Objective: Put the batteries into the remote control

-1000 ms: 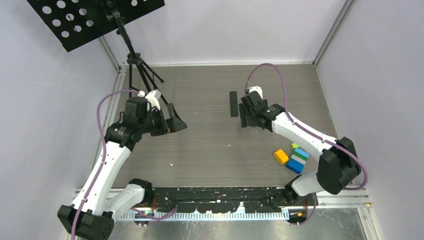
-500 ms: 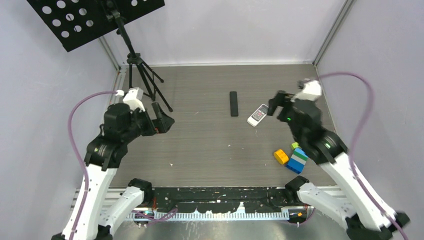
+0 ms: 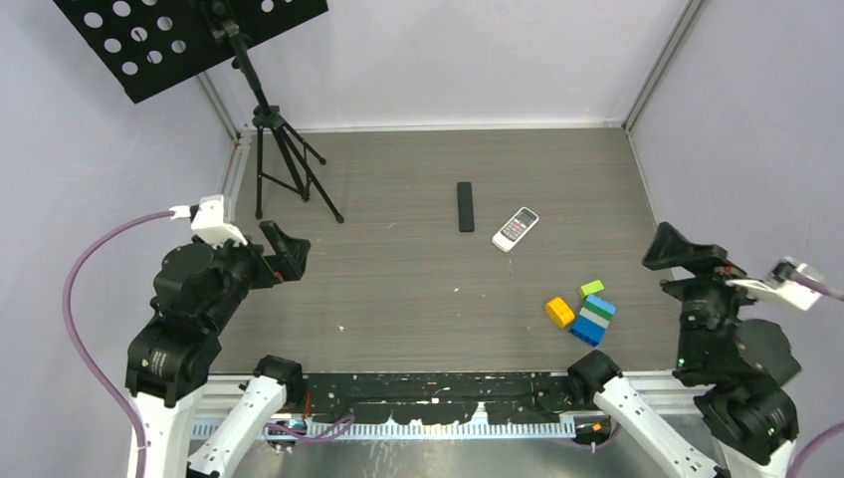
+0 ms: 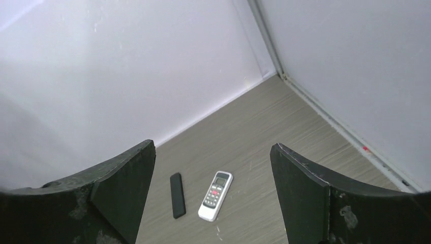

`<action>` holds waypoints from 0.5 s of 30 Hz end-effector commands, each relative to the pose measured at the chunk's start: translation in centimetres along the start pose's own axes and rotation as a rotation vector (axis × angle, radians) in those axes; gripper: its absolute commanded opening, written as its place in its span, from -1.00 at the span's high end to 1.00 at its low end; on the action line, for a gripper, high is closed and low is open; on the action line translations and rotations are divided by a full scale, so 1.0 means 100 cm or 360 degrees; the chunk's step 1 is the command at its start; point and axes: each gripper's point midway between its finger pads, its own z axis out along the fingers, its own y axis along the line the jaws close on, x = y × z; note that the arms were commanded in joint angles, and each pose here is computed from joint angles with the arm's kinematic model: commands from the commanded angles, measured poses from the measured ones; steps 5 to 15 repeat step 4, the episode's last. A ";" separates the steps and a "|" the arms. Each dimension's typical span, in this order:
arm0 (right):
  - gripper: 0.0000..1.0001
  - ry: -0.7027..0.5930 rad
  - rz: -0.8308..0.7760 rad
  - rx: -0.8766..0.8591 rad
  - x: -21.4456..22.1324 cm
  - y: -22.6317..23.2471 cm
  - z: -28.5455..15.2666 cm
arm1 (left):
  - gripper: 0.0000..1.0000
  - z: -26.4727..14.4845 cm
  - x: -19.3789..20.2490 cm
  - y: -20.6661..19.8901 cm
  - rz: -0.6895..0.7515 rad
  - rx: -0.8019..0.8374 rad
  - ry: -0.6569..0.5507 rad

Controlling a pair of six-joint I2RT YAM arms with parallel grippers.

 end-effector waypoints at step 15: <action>-0.77 -0.0168 0.0054 0.0132 -0.037 -0.021 -0.009 | -0.99 -0.013 -0.017 0.005 0.0037 -0.0048 -0.0099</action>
